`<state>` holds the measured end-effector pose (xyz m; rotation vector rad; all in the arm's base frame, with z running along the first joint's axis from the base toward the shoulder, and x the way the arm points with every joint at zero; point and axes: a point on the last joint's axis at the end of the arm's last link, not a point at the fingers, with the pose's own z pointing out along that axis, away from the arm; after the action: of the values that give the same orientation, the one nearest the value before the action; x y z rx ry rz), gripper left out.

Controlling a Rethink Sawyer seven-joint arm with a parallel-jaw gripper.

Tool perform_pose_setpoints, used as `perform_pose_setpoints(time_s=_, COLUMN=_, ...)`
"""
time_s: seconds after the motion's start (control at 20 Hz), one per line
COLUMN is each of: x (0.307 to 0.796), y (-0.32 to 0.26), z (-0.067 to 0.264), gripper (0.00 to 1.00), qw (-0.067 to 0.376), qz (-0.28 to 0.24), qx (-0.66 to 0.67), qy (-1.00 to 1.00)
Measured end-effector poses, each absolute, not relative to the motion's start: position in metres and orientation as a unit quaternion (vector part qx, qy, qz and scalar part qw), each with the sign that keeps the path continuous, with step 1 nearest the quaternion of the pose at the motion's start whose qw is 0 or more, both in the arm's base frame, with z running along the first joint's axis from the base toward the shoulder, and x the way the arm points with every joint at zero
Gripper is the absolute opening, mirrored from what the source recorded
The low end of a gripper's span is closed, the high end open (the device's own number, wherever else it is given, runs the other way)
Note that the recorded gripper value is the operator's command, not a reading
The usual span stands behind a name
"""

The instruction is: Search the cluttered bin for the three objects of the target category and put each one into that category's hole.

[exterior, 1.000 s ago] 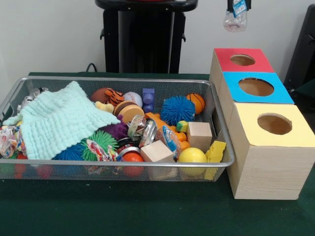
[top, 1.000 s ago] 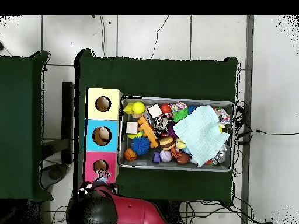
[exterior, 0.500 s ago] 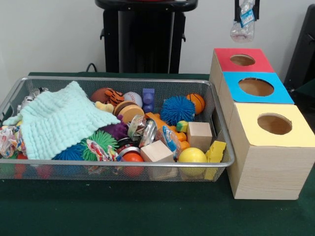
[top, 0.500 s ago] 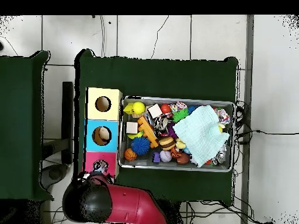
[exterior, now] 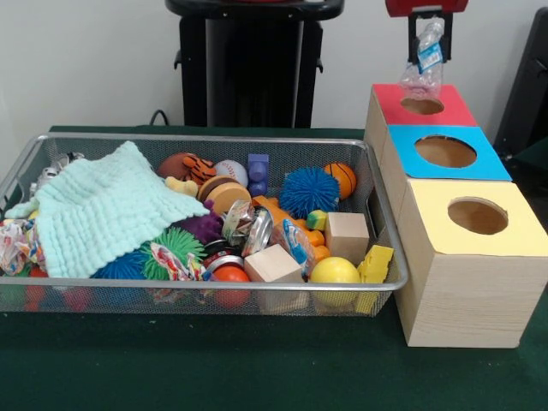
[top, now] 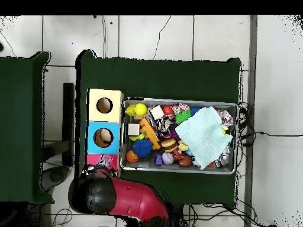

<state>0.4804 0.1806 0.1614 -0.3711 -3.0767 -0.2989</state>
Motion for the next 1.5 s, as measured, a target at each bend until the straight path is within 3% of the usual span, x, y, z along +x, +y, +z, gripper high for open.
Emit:
perform_pose_setpoints(time_s=0.7, x=0.482, y=0.199, z=0.135, gripper=0.0, qw=0.008, qz=-0.094, qx=-0.124, qy=-0.988)
perform_pose_setpoints(time_s=1.5, x=0.49, y=0.205, z=0.133, gripper=0.0, qw=-0.013, qz=-0.095, qx=-0.14, qy=-0.985)
